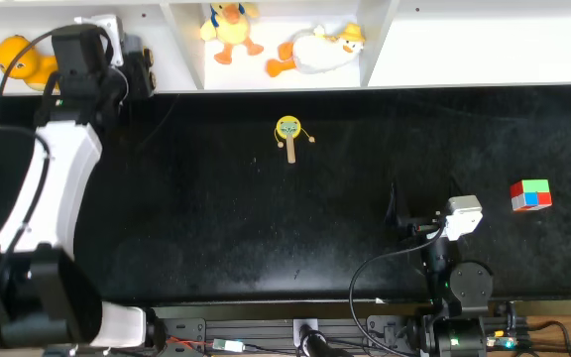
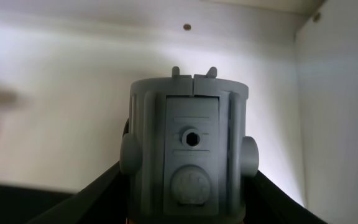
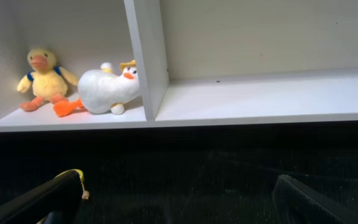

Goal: Store Toys

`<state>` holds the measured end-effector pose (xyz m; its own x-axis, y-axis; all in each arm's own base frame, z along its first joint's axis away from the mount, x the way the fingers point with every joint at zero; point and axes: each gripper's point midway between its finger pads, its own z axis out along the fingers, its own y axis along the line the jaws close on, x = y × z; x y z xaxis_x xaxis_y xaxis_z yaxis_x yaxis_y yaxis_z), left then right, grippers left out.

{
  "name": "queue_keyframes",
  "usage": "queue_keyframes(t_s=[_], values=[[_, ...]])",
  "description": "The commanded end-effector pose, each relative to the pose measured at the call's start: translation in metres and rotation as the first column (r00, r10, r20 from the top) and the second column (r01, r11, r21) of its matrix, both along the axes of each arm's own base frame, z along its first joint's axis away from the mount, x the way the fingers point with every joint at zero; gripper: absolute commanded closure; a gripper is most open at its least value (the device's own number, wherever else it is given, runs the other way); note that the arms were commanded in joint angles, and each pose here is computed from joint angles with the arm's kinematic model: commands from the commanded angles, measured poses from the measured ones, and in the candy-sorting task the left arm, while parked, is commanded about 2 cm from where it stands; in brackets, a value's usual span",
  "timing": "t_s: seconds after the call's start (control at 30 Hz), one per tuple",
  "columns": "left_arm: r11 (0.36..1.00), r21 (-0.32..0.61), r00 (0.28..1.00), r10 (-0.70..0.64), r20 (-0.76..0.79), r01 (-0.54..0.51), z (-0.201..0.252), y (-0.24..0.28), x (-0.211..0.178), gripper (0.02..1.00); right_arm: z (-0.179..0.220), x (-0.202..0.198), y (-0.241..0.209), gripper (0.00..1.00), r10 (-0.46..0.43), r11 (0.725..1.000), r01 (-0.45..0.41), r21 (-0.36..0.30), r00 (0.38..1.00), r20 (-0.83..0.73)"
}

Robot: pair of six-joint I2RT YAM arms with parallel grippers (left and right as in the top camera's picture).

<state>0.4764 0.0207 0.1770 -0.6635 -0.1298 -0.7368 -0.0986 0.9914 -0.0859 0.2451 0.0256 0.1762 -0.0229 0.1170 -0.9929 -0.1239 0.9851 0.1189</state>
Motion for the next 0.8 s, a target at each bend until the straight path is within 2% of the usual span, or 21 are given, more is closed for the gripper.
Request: queue_keyframes(t_s=[0.03,0.1,0.23,0.33,0.37,0.43,0.6,0.8], values=[[1.000,0.015,0.999,-0.024,0.021,0.024,0.006,-0.003,0.024,0.601,-0.004,0.000,0.002,0.007,0.010,1.000,-0.009,0.004,1.000,-0.002],[1.000,0.014,1.000,-0.024,0.014,0.023,0.001,-0.003,0.031,0.601,-0.004,0.000,0.002,0.007,0.010,1.000,-0.009,0.004,1.000,-0.002],[1.000,0.015,1.000,-0.023,0.012,0.023,-0.004,-0.003,0.036,0.467,-0.004,0.000,0.002,0.005,0.010,1.000,-0.009,0.004,1.000,-0.002],[1.000,0.015,1.000,-0.023,0.014,0.022,-0.003,-0.002,0.037,0.237,-0.004,0.000,0.002,0.005,0.010,1.000,-0.009,0.004,1.000,-0.002],[1.000,0.015,1.000,-0.022,0.014,0.022,-0.003,-0.002,0.037,0.117,-0.004,0.000,0.002,0.005,0.010,1.000,-0.009,0.004,1.000,-0.002],[1.000,0.015,1.000,-0.023,0.008,0.023,-0.004,-0.003,0.035,0.042,-0.004,0.000,0.002,0.005,0.010,1.000,-0.009,0.004,1.000,-0.002],[1.000,0.024,1.000,-0.012,-0.011,0.012,0.008,-0.001,0.017,0.020,-0.004,0.000,0.002,0.005,0.010,1.000,-0.009,0.004,1.000,-0.002],[0.998,0.054,1.000,0.016,0.000,-0.016,0.019,0.004,-0.037,0.020,-0.004,0.000,0.002,0.007,0.010,1.000,-0.009,0.004,1.000,-0.002]])
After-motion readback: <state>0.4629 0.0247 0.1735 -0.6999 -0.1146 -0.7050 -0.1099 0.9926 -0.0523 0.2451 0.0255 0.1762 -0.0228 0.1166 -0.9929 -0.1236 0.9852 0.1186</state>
